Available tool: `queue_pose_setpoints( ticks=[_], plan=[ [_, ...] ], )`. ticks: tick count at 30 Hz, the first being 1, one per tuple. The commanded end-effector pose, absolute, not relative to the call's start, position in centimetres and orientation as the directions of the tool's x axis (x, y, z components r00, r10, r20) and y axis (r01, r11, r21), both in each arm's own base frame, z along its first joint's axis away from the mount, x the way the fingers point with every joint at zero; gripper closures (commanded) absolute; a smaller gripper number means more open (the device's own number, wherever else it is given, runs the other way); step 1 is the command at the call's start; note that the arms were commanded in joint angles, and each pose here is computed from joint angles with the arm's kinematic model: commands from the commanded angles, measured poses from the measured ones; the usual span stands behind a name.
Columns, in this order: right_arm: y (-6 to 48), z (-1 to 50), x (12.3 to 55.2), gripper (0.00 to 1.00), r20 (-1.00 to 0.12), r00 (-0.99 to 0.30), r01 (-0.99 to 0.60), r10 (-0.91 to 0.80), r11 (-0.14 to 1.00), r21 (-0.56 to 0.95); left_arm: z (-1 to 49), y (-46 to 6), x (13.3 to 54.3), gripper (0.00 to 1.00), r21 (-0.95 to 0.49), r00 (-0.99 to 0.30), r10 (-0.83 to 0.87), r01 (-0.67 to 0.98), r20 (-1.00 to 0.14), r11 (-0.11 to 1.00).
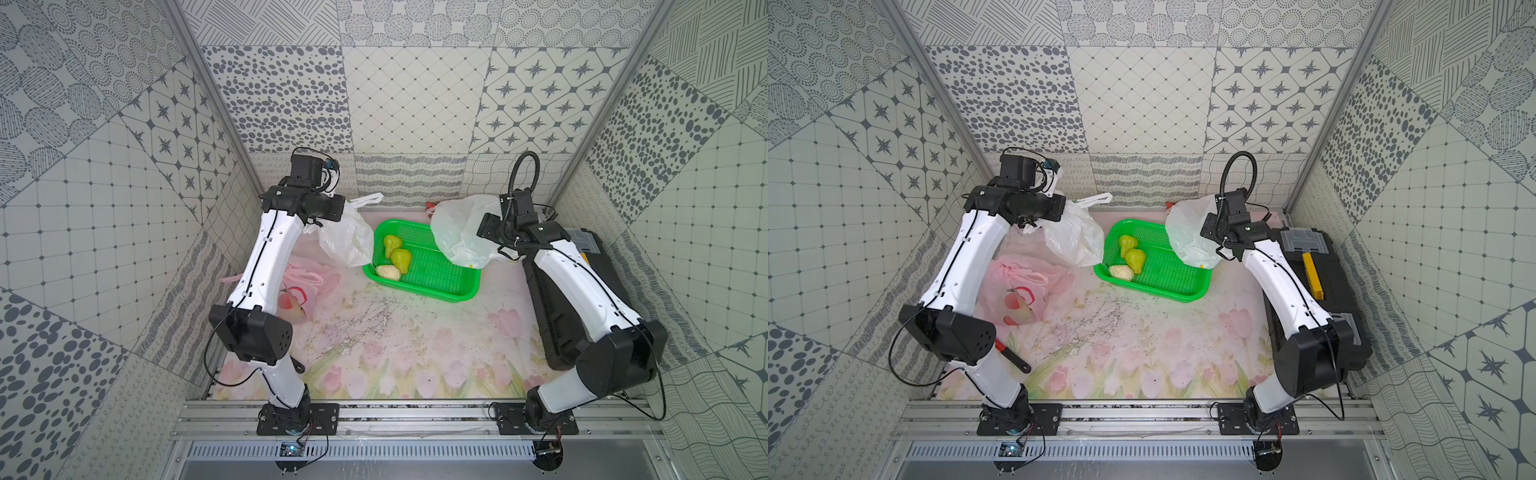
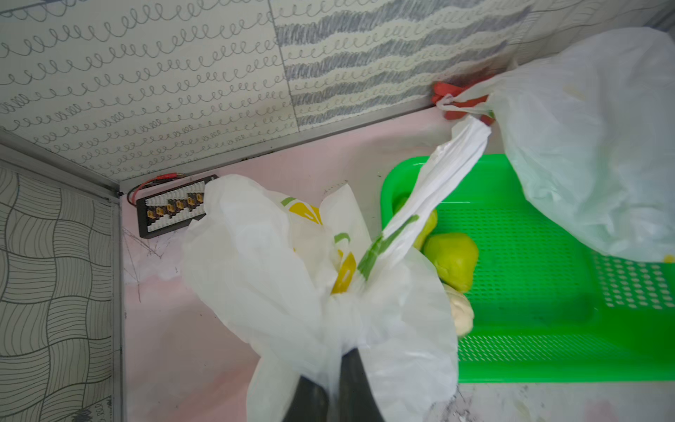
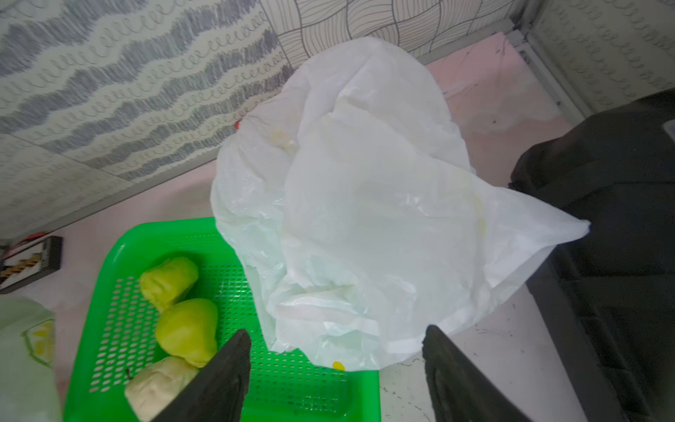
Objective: Place the pears into plastic bags & tie knots
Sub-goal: Place the plastic bag at the center of the board, then pick up the plastic bag at the center of the board.
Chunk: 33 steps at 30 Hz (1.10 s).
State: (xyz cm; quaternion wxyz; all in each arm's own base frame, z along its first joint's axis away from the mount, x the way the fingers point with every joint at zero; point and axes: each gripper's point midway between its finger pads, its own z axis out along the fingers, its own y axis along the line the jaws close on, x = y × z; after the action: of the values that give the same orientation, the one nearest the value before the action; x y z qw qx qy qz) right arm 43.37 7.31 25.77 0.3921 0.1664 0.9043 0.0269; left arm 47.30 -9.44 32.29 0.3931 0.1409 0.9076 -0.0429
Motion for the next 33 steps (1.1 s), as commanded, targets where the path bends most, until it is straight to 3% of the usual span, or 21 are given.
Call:
queue_pose_setpoints(
  ticks=[1, 5, 8, 10, 15, 16, 17, 19, 22, 24, 27, 29, 33],
  plan=[
    [5.0, 23.6, 43.5, 0.22, -0.68, -0.694, 0.334, 0.236, 0.943, -0.014, 31.0, -6.4, 52.4, 1.0, 0.091, -0.646, 0.182, 0.172, -0.741, 0.981],
    [5.6, 20.0, 45.8, 0.2, -0.622, -0.762, 0.305, 0.184, 0.948, -0.094, 27.5, -5.6, 53.9, 0.97, 0.088, -0.701, 0.176, 0.161, -0.691, 0.983],
    [5.8, 18.5, 47.2, 0.22, -0.62, -0.769, 0.289, 0.155, 0.95, -0.121, 26.2, -6.5, 54.0, 0.87, 0.031, -0.72, 0.153, 0.18, -0.677, 0.983],
    [6.3, 17.6, 48.0, 0.34, -0.612, -0.78, 0.26, 0.131, 0.957, -0.127, 26.1, -7.0, 53.8, 0.75, -0.01, -0.73, 0.131, 0.186, -0.671, 0.982],
    [7.7, 19.8, 48.9, 0.9, -0.668, -0.735, 0.195, 0.115, 0.98, -0.045, 29.3, -6.0, 52.3, 0.38, -0.027, -0.713, 0.07, 0.124, -0.698, 0.992],
    [8.3, 21.1, 48.8, 0.95, -0.689, -0.714, 0.173, 0.122, 0.985, -0.005, 30.1, -5.4, 51.9, 0.28, -0.014, -0.705, 0.064, 0.104, -0.707, 0.994],
    [8.9, 22.9, 48.5, 1.0, -0.711, -0.689, 0.151, 0.141, 0.987, 0.049, 31.1, -4.7, 51.5, 0.02, 0.006, -0.693, 0.055, 0.073, -0.719, 0.997],
    [10.4, 26.4, 47.4, 1.0, -0.745, -0.644, 0.094, 0.177, 0.984, 0.152, 32.6, -4.2, 50.5, 0.02, 0.0, -0.676, 0.052, 0.077, -0.735, 0.997],
    [13.7, 31.6, 44.9, 1.0, -0.78, -0.595, -0.023, 0.192, 0.967, 0.255, 34.0, -4.2, 49.6, 0.02, -0.235, -0.658, -0.107, 0.109, -0.745, 0.966],
    [16.6, 34.5, 42.6, 1.0, -0.798, -0.575, -0.115, 0.177, 0.949, 0.294, 34.6, -4.0, 49.2, 0.01, -0.445, -0.667, -0.269, 0.105, -0.695, 0.889],
    [21.7, 37.4, 39.1, 1.0, -0.798, -0.576, -0.258, 0.177, 0.887, 0.383, 34.8, -4.8, 48.3, 0.02, -0.57, -0.705, -0.328, 0.13, -0.628, 0.812],
    [25.3, 39.2, 36.8, 1.0, -0.756, -0.605, -0.345, 0.251, 0.773, 0.533, 34.5, -4.9, 47.5, 0.02, -0.532, -0.721, -0.293, 0.122, -0.628, 0.838],
    [30.2, 43.5, 32.5, 1.0, -0.532, -0.7, -0.406, 0.477, 0.347, 0.845, 34.9, -3.1, 45.8, 0.01, -0.394, -0.696, -0.251, 0.05, -0.673, 0.918]
  ],
)
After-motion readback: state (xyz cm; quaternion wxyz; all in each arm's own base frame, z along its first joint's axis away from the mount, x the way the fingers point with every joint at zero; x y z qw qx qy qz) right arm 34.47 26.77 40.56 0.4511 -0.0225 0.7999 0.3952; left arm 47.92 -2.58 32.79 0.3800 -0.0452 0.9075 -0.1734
